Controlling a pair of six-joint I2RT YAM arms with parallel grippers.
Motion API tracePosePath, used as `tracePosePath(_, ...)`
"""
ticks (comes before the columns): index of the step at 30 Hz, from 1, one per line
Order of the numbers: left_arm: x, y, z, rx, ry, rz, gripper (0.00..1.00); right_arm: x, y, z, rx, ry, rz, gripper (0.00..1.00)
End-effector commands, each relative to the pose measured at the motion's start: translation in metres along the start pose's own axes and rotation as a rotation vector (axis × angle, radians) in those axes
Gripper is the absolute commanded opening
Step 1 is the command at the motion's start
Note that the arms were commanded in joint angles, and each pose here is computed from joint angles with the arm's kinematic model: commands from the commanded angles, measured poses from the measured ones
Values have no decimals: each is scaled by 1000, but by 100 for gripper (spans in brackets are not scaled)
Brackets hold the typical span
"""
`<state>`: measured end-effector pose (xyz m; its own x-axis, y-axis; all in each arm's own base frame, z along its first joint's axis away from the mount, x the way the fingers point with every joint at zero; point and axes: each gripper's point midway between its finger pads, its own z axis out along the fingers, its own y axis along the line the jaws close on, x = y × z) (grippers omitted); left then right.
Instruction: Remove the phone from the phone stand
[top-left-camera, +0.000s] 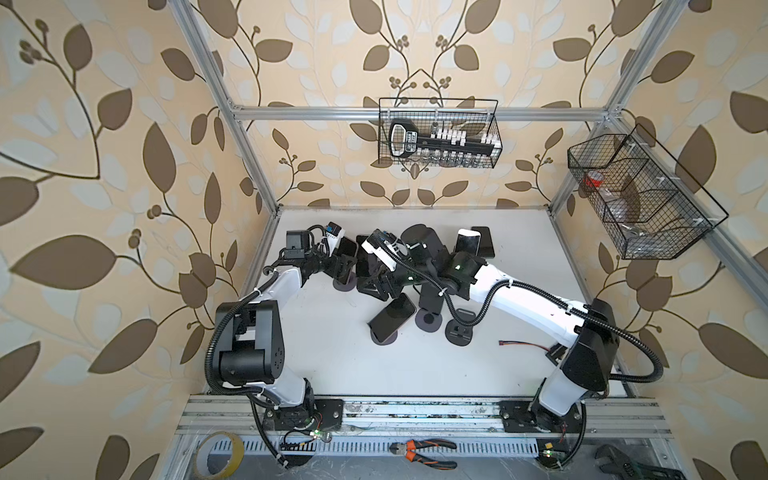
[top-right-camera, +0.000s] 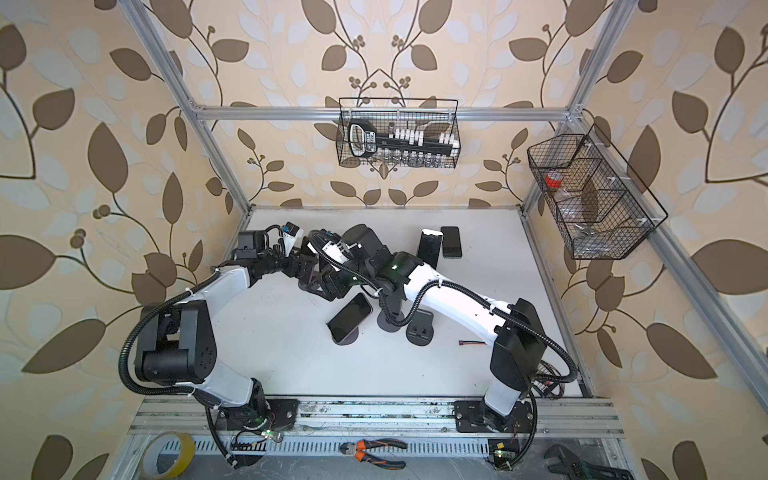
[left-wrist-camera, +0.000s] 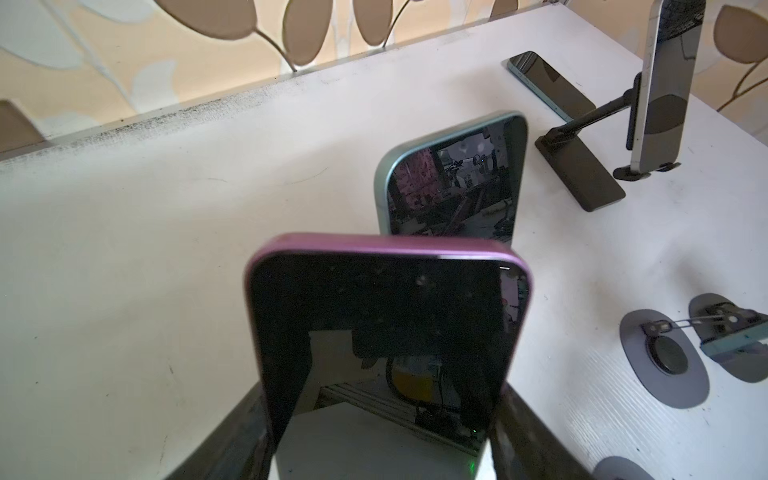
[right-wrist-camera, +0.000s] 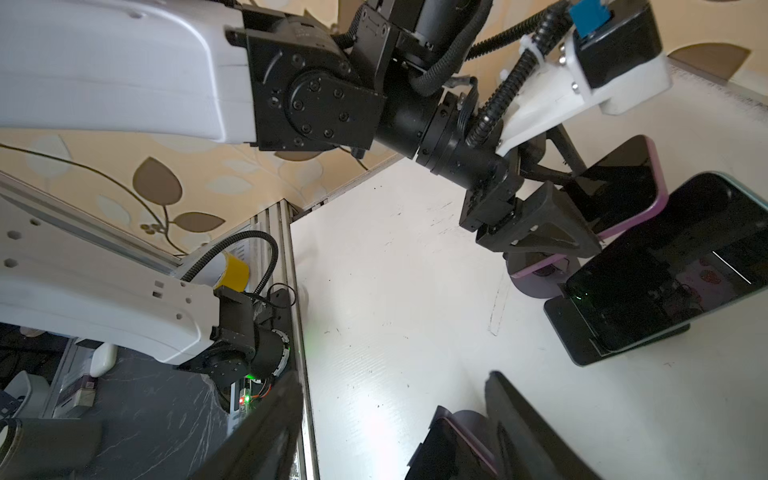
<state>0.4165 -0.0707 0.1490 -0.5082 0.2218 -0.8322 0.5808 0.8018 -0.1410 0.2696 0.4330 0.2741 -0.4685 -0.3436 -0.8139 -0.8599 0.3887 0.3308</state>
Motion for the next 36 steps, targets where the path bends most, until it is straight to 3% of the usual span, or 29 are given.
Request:
tracePosePath(1, -31, -4, -18, -10, -85, 41, 50, -10, 6, -8, 3, -19, -3, 70)
tracePosePath(12, -40, -8, -32, -23, -78, 14, 47, -19, 10, -17, 4, -46, 1, 69)
tracePosePath(26, -77, -23, -70, -53, -142, -40, 42, -16, 21, -39, 19, -104, 56, 67)
tracePosePath(29, -83, -21, -75, -78, -152, -83, 35, -16, 22, -44, 24, -112, 58, 66)
tracePosePath(31, -84, -18, -79, -107, -158, -110, 21, -16, 24, -47, 25, -118, 60, 66)
tracePosePath(36, -87, -21, -93, -146, -187, -150, 8, -13, 28, -53, 23, -129, 66, 66)
